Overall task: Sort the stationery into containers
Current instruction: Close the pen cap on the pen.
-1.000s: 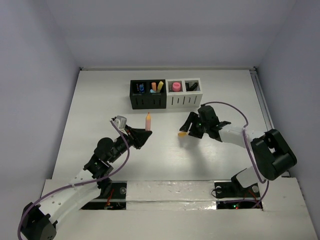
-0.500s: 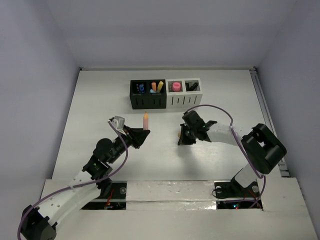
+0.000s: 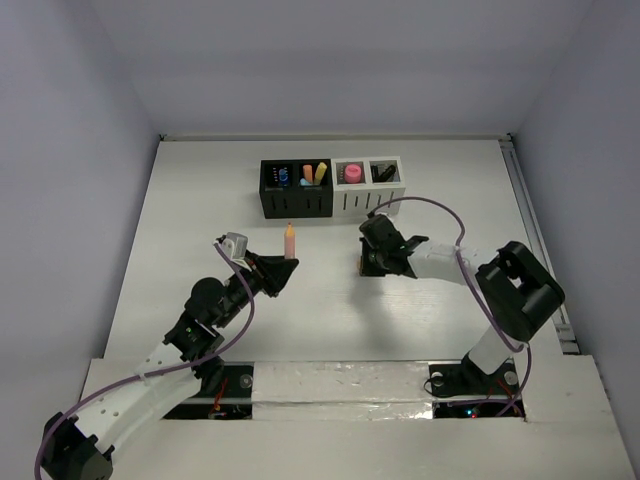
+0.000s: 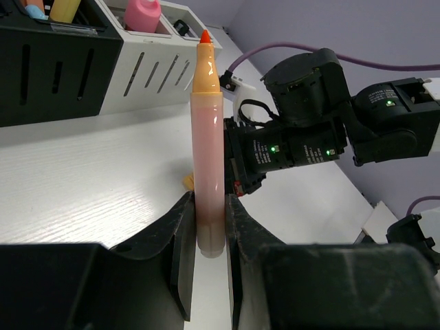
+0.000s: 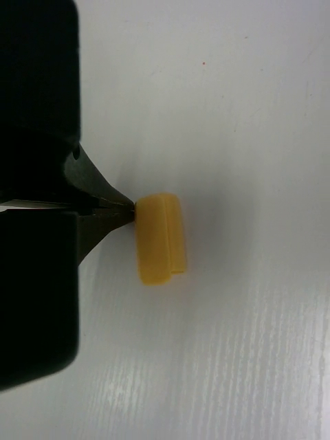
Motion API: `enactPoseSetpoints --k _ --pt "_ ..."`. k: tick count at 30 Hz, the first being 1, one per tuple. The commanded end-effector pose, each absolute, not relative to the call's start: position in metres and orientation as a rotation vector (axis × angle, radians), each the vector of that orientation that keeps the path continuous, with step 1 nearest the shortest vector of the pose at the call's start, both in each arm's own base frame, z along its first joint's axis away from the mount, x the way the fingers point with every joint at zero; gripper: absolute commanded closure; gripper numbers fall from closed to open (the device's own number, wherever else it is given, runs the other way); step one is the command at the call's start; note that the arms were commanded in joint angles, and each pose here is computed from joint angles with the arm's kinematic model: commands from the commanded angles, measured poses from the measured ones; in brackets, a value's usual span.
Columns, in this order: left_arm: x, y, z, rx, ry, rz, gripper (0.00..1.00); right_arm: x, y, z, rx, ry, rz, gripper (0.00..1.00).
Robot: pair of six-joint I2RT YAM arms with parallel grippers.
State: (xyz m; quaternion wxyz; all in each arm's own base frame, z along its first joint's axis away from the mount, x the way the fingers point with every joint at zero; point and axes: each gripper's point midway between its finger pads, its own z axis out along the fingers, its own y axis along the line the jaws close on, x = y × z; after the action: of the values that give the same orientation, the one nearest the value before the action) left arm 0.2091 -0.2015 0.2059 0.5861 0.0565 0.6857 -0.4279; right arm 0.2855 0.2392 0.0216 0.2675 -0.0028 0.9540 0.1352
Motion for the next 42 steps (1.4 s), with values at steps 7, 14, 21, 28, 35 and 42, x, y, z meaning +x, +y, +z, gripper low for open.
enactPoseSetpoints --k 7,14,21,28,35,42 --pt "0.212 -0.202 0.215 0.139 1.557 -0.991 1.0 0.322 0.253 0.007 -0.009 2.497 0.276 1.0" --pt "0.212 -0.2 0.212 0.133 1.566 -0.978 1.0 0.354 0.273 0.029 0.015 2.408 0.303 1.0" --pt "0.213 -0.201 0.212 0.137 1.567 -0.978 1.0 0.339 0.272 0.092 -0.264 2.347 0.351 0.67" --pt "0.213 -0.2 0.213 0.134 1.564 -0.977 1.0 0.308 0.264 0.087 -0.787 2.364 0.316 0.36" --pt "0.212 -0.2 0.212 0.135 1.565 -0.978 1.0 0.33 0.256 0.083 -0.924 2.341 0.218 0.32" --pt "0.211 -0.2 0.214 0.138 1.558 -0.982 1.0 0.337 0.257 0.069 -1.011 2.396 0.247 0.32"
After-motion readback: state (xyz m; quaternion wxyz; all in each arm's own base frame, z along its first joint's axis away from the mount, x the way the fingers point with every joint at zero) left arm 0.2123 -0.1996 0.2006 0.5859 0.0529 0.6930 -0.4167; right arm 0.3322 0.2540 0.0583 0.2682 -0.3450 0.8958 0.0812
